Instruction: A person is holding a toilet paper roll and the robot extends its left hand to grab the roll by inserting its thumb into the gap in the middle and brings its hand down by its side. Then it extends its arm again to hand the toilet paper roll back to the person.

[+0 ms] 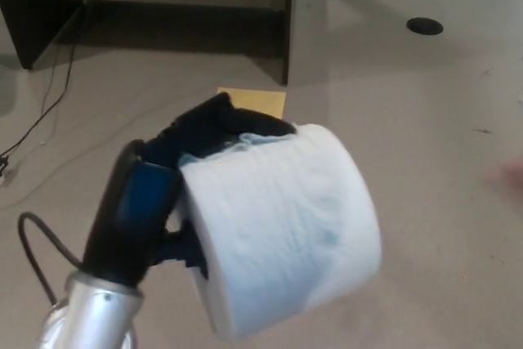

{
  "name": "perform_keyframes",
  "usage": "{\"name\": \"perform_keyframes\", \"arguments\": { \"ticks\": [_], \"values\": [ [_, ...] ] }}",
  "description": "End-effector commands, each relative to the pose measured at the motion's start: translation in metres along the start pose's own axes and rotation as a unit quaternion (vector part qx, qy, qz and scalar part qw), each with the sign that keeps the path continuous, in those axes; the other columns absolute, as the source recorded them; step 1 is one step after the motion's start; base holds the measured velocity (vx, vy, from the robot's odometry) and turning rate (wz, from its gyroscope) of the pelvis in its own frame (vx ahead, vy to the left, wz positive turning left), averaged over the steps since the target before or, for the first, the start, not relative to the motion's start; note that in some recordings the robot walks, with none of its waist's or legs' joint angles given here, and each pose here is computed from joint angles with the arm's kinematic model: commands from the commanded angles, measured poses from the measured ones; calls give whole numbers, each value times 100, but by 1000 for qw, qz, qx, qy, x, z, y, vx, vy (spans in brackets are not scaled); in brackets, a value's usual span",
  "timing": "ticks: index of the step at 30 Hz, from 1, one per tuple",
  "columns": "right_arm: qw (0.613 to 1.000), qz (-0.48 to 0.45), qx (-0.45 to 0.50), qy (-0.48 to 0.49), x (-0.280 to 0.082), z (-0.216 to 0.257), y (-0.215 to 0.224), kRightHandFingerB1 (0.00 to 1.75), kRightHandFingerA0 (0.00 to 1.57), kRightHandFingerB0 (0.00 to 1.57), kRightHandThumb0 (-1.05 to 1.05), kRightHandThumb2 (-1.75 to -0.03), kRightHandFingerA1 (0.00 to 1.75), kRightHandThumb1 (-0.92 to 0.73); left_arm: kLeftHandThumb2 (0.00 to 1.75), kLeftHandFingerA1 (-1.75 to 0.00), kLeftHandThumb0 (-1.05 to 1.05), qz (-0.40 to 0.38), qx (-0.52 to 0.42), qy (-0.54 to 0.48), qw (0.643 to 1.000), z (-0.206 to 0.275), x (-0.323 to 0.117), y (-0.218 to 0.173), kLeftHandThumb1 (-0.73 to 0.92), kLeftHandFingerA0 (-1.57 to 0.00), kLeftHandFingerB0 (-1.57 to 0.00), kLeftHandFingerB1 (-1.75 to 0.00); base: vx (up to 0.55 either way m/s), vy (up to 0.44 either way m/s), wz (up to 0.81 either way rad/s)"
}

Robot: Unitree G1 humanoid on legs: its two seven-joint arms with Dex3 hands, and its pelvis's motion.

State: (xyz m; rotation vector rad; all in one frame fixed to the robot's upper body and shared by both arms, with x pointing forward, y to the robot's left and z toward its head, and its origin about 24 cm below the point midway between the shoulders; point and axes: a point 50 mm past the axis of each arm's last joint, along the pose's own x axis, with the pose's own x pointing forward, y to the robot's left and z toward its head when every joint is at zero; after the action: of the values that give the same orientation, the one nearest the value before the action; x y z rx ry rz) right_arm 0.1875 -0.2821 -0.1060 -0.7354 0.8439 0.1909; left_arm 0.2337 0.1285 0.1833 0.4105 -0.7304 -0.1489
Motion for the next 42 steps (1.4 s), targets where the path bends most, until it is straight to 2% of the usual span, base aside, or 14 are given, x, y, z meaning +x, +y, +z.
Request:
{"name": "perform_keyframes", "arguments": {
  "ticks": [1,3,4,6,8,9,11,15,20,24,28,35,39,42],
  "values": [
    [999,-24,12,24,-9,-23,-14,43,75,59,-38,-60,56,-65,84,-127,-1,17,-13,39,999,-18,-29,18,70,-107,-82,-107,0,0,0],
    [999,-27,12,23,-10,-23,-16,43,75,59,-38,-60,57,-65,84,-126,-1,22,5,65,998,-32,-43,26,69,-102,-82,-107,0,0,0],
    [999,-26,22,27,-10,-24,-16,42,76,58,-38,-60,59,-65,75,-129,-6,22,15,100,995,-44,-58,32,75,-93,-82,-108,0,0,0],
    [999,-26,19,29,-10,-25,-16,43,77,58,-38,-60,57,-64,73,-133,-7,23,38,152,987,-64,-83,39,76,-89,-80,-110,0,0,0],
    [999,-31,20,25,-10,-23,-20,43,79,59,-38,-60,57,-64,72,-132,-7,22,50,181,982,-78,-94,44,76,-96,-80,-110,0,0,0],
    [999,-33,24,28,-8,-20,-22,42,78,58,-39,-60,56,-64,82,-136,3,19,72,247,966,-103,-122,56,70,-94,-79,-113,0,0,0],
    [998,-35,28,32,-9,-22,-23,42,78,58,-37,-60,57,-65,82,-135,0,14,98,301,948,-121,-147,61,70,-95,-78,-112,0,0,0],
    [998,-34,37,41,-15,-36,-20,43,80,59,-35,-59,61,-64,72,-134,-6,-5,119,420,900,-141,-210,63,76,-94,-81,-112,0,0,0],
    [997,-28,50,46,-19,-43,-16,42,79,58,-38,-59,64,-63,70,-135,-10,-39,135,493,858,-145,-266,67,76,-91,-81,-111,0,0,0],
    [998,-37,35,39,-17,-38,-18,42,77,59,-37,-60,59,-65,63,-138,-15,-75,160,542,822,-154,-281,72,79,-86,-74,-120,0,0,0],
    [998,-47,41,32,-14,-31,-25,42,77,58,-37,-60,60,-65,64,-142,-10,-76,145,533,830,-162,-268,73,79,-81,-76,-120,0,0,0],
    [997,-52,46,30,-10,-22,-31,42,76,59,-37,-60,59,-65,67,-132,-13,-89,148,541,823,-171,-267,74,78,-89,-82,-114,0,0,0],
    [997,-49,48,25,-5,-13,-32,42,75,58,-35,-60,55,-64,66,-138,-16,-74,156,545,820,-170,-271,78,79,-86,-77,-120,0,0,0],
    [999,-41,28,20,-5,-12,-28,43,77,59,-36,-60,60,-65,64,-142,-14,-57,139,538,830,-167,-272,79,81,-85,-77,-119,0,0,0]
  ]
}}
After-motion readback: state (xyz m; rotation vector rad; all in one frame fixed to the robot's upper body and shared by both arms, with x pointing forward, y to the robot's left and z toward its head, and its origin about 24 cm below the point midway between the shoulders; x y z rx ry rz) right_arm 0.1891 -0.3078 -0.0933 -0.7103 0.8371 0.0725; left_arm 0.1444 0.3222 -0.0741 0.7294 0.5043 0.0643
